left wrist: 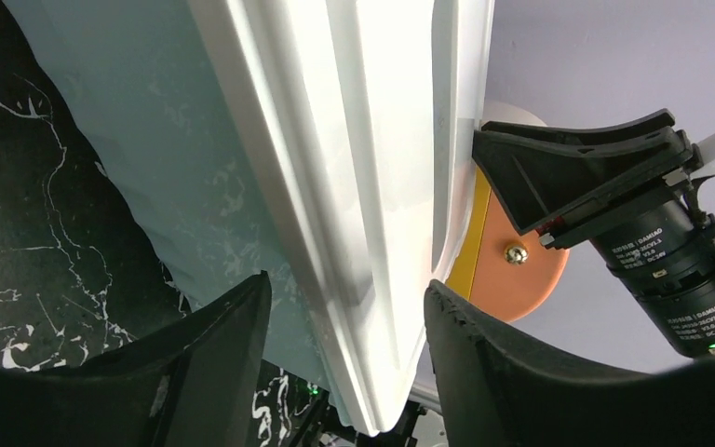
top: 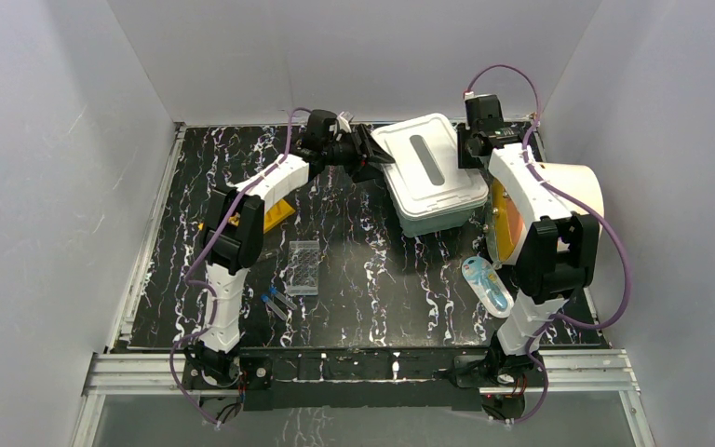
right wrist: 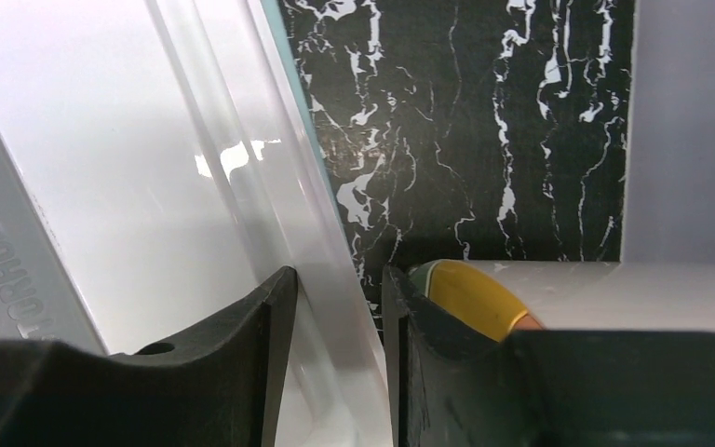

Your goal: Organize the chemistry lab equipment

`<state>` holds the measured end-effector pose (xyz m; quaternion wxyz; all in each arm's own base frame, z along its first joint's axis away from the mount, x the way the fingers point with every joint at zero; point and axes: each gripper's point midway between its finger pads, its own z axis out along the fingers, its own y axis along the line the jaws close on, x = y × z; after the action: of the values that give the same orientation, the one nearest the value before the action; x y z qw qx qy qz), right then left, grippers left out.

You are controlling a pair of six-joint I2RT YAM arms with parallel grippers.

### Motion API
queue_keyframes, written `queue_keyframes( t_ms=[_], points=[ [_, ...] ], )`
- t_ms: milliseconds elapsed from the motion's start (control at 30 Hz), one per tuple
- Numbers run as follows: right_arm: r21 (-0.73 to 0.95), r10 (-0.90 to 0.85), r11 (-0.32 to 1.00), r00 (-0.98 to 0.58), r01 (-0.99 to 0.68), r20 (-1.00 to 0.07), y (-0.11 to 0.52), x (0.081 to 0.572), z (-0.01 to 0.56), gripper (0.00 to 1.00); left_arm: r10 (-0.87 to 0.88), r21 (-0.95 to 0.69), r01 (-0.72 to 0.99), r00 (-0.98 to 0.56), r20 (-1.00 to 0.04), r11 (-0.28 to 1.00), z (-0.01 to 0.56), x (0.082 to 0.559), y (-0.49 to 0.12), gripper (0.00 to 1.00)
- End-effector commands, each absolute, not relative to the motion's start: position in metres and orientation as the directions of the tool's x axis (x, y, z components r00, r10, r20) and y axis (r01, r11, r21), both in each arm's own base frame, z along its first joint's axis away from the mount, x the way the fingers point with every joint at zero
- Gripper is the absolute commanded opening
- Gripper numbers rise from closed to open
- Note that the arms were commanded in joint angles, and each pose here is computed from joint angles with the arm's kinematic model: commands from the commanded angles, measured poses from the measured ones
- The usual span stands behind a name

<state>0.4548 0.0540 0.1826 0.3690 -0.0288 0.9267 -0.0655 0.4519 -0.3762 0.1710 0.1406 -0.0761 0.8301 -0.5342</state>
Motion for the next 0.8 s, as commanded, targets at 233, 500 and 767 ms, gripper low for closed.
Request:
queue_keyframes(
  t_ms=[233, 500, 767],
  points=[
    [-0.161, -0.076, 0.985, -0.714, 0.053, -0.696, 0.045, 0.457, 0.194, 0.36, -0.250, -0.909, 0.106, -0.943, -0.221, 0.403, 0.194, 0.454, -0.379, 0.63],
    [-0.122, -0.091, 0.992, -0.727, -0.011, -0.681, 0.056, 0.450, 0.190, 0.36, -0.247, -0.892, 0.067, -0.949, -0.195, 0.446, 0.174, 0.448, -0.374, 0.62],
    [-0.111, -0.103, 0.993, -0.733, -0.037, -0.672, 0.057, 0.439, 0.185, 0.37, -0.212, -0.842, 0.055, -0.957, -0.198, 0.537, 0.144, 0.442, -0.365, 0.58]
  ],
)
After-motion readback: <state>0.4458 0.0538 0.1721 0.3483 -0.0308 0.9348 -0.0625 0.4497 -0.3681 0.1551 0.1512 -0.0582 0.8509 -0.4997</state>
